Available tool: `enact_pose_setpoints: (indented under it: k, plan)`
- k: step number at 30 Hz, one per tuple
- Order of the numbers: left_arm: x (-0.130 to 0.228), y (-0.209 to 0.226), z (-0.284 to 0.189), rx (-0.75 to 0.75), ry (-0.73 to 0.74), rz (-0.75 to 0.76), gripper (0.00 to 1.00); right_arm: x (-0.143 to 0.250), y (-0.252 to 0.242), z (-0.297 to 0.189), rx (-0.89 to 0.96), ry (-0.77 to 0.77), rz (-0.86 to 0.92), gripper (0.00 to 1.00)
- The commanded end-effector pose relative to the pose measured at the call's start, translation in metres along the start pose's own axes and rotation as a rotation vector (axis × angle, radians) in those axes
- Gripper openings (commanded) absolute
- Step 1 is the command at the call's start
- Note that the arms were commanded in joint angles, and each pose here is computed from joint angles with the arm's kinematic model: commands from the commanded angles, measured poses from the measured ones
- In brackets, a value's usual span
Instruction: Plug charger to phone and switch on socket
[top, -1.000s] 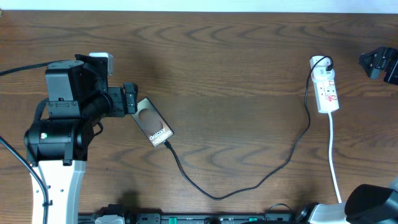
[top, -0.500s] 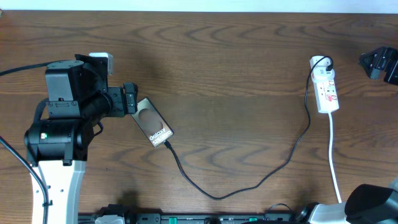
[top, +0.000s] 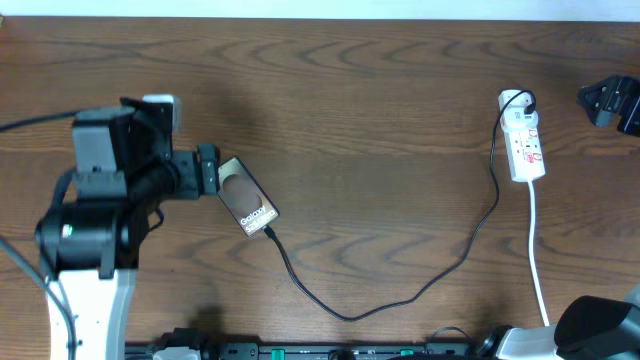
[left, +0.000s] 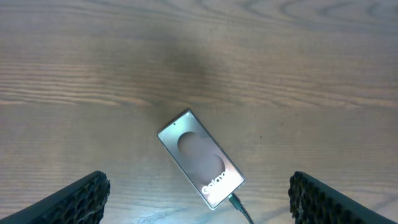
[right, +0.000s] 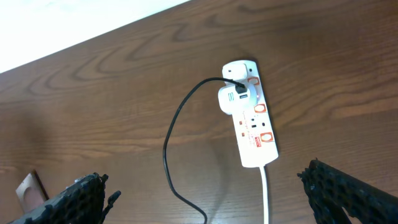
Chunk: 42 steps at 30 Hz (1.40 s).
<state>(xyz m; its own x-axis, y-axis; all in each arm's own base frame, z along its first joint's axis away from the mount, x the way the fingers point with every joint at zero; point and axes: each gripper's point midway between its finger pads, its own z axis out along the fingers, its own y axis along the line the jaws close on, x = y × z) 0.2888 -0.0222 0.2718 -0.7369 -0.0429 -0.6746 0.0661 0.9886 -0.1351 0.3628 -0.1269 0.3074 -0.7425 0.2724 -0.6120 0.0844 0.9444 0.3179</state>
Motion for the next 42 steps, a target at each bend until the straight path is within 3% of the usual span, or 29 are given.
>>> enact_pose_setpoints:
  k: [1,12,16,30,42]
  plan:
    - [0.009,-0.001,-0.024,-0.015,-0.08,0.03,0.93,-0.001,0.002,-0.003,0.0,-0.008,0.007,0.99]
    - [0.024,-0.007,-0.059,0.007,-0.591,0.105,0.93,-0.001,0.002,-0.003,0.0,-0.008,0.007,0.99]
    - [0.038,-0.006,-0.056,0.013,-0.683,0.117,0.93,-0.002,0.002,-0.003,0.0,-0.008,0.007,0.99]
    - [0.096,-0.006,0.011,0.086,-0.71,0.148,0.93,-0.002,0.002,-0.003,0.0,-0.008,0.007,0.99]
    - [0.131,0.003,0.062,0.105,-0.606,0.077,0.93,-0.001,0.002,-0.003,0.0,-0.008,0.007,0.99]
